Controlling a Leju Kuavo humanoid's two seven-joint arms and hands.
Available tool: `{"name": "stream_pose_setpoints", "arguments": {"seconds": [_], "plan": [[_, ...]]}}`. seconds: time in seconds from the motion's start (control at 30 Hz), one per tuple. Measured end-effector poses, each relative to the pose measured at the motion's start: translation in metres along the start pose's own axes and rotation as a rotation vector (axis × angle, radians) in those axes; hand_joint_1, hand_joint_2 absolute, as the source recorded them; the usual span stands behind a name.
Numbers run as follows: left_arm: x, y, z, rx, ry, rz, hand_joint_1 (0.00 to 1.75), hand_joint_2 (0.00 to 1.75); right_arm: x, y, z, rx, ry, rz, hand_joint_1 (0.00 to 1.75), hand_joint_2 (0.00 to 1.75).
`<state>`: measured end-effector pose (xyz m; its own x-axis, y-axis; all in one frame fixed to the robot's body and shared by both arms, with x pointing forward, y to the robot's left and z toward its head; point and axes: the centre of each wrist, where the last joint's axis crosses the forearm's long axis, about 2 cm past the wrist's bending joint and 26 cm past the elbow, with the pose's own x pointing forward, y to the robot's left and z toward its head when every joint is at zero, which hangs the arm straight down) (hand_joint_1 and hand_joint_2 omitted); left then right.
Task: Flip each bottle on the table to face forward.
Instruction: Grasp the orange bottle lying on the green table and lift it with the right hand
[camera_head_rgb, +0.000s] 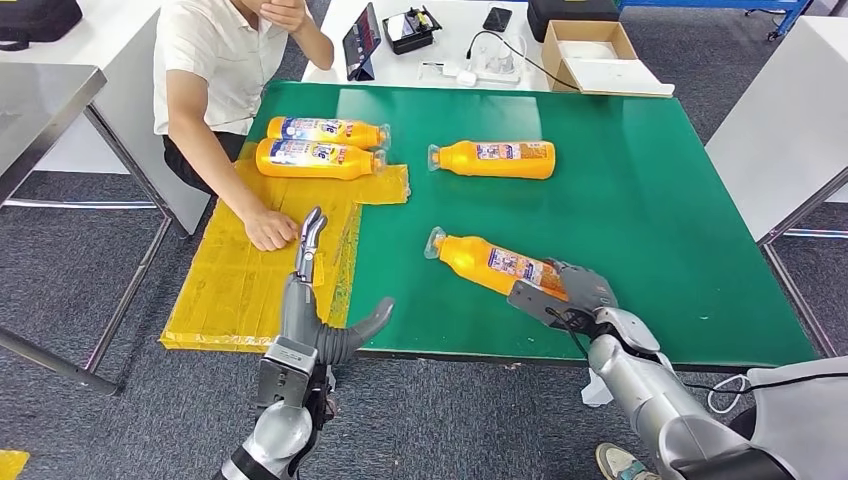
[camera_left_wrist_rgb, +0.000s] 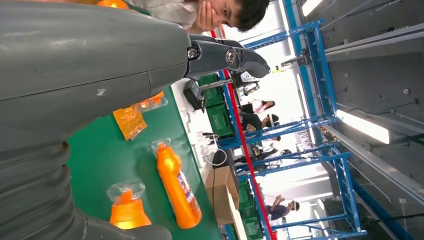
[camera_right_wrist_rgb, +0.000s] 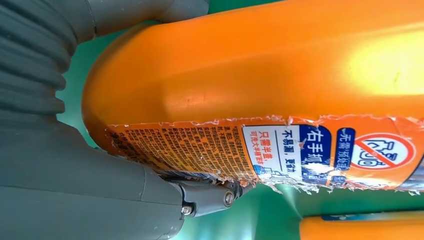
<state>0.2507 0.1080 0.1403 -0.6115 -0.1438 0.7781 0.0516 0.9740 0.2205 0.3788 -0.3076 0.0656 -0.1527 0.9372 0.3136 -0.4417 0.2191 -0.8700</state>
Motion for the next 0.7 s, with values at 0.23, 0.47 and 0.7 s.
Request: {"name": "stream_pose_setpoints", "arguments": {"seconds": [0.23,0.47,0.7], "plan": [[0.0,-0.001,0.003,0.008,0.112,0.178,0.0,1.75,0.008,0.022,0.006,-0.082,-0.159,-0.243,1.75,1.75],[-0.004,-0.003,0.024,-0.021,0.433,0.652,0.0,1.75,0.056,0.06,0.032,-0.25,-0.362,-0.554,1.65,1.75],[-0.006,-0.002,0.032,-0.08,0.44,0.711,0.0,1.75,0.104,0.066,0.052,-0.282,-0.53,-0.71,1.71,1.75]]}}
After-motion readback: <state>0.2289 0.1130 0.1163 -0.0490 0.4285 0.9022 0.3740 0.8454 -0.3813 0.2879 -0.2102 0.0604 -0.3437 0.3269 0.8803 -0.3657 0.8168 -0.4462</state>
